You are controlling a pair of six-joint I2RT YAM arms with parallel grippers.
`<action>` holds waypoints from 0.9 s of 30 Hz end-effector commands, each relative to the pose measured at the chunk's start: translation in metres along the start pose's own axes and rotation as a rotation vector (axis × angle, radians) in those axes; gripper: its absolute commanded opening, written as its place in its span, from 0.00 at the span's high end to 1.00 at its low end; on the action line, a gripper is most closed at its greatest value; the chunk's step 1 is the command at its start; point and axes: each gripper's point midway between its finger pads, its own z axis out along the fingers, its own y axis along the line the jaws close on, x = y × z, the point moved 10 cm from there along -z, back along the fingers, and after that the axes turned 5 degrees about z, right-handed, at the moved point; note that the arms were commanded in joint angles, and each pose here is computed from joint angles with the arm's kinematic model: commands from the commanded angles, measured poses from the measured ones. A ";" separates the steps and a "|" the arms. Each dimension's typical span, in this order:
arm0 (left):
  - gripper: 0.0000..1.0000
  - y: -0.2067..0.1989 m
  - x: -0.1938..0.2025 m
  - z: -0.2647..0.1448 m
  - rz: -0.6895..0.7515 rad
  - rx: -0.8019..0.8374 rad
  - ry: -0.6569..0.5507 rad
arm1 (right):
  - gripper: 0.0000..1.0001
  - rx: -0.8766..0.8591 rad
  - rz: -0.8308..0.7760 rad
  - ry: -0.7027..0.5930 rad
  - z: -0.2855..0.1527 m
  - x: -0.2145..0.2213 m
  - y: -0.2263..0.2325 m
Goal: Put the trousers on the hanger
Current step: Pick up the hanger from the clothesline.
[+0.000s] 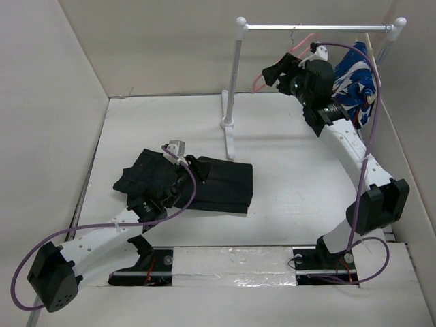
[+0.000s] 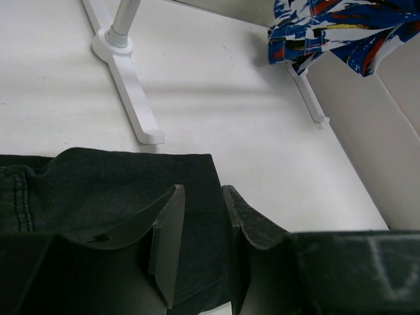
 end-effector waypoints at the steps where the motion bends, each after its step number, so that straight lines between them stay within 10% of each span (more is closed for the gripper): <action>1: 0.73 -0.006 -0.005 0.001 0.004 0.041 -0.017 | 0.24 -0.148 0.061 -0.038 0.001 -0.022 0.023; 27: 0.72 -0.004 -0.002 0.002 0.002 0.033 -0.011 | 0.85 -0.367 0.150 -0.026 -0.005 -0.015 0.012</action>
